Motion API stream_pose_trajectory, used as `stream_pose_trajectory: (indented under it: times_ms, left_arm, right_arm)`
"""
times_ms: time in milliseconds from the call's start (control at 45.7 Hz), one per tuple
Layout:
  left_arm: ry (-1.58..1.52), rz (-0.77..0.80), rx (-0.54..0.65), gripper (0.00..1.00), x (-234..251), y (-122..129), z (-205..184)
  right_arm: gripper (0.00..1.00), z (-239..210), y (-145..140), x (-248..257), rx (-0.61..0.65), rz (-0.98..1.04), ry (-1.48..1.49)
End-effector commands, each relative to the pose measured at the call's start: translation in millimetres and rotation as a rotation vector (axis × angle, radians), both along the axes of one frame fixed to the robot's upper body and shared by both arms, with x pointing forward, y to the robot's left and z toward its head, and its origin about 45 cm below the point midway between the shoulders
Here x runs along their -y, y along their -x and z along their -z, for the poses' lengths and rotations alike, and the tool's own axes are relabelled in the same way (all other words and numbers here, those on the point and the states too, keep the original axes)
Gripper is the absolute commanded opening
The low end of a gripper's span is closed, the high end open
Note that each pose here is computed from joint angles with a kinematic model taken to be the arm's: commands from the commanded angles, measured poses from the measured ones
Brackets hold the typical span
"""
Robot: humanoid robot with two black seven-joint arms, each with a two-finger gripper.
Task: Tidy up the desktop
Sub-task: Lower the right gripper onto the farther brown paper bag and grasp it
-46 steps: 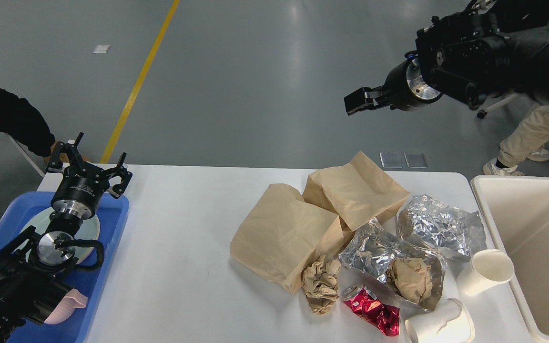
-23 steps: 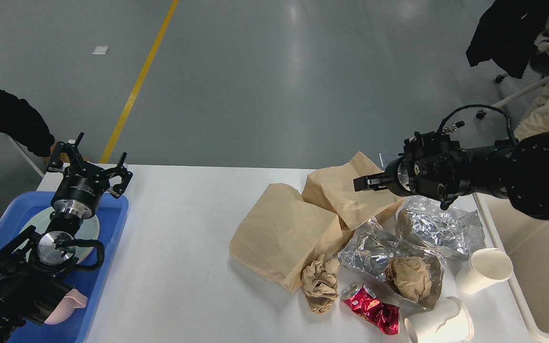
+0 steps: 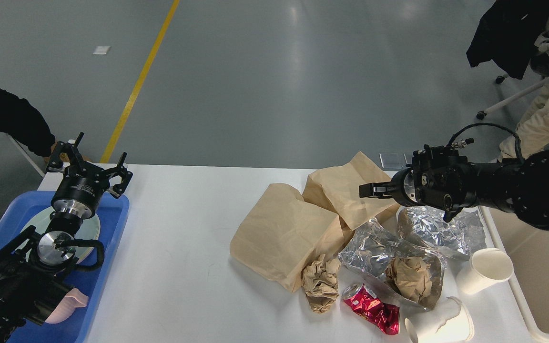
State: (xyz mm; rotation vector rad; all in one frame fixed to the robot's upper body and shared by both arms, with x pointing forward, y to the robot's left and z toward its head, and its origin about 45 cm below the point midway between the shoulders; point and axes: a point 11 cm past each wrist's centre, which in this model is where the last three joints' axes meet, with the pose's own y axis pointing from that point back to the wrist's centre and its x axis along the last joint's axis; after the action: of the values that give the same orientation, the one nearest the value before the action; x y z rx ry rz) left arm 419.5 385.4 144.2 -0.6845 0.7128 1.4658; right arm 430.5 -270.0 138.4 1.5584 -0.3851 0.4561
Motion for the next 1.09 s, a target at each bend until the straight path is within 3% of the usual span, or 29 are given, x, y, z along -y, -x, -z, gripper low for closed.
stream_pose_trajectory:
  times_ms: [0, 219, 350, 525, 722, 1072]
  left_arm:
    - [0.0, 0.0, 0.0, 0.96, 0.0, 0.0, 0.0]
    - [0.0, 0.0, 0.0, 0.96, 0.0, 0.0, 0.0]
    - [0.0, 0.0, 0.0, 0.96, 0.0, 0.0, 0.0]
    - [0.0, 0.0, 0.0, 0.96, 0.0, 0.0, 0.0]
    - [0.0, 0.0, 0.0, 0.96, 0.0, 0.0, 0.0]
    - [0.0, 0.0, 0.0, 0.96, 0.0, 0.0, 0.0]
  right_arm:
    - [1.0, 3.6, 4.1, 14.3, -0.01, 0.031, 0.001]
    - [1.0, 10.0, 12.1, 36.2, -0.024, 0.116, -0.037]
    - [1.0, 10.1, 15.4, 43.8, -0.037, 0.27, -0.137]
    - [1.0, 5.0, 19.3, 44.0, -0.132, 0.426, -0.225]
    - [1.0, 1.2, 19.1, 30.4, -0.185, 0.445, -0.291]
    - [1.0, -4.4, 10.3, 10.4, -0.167, 0.434, -0.347]
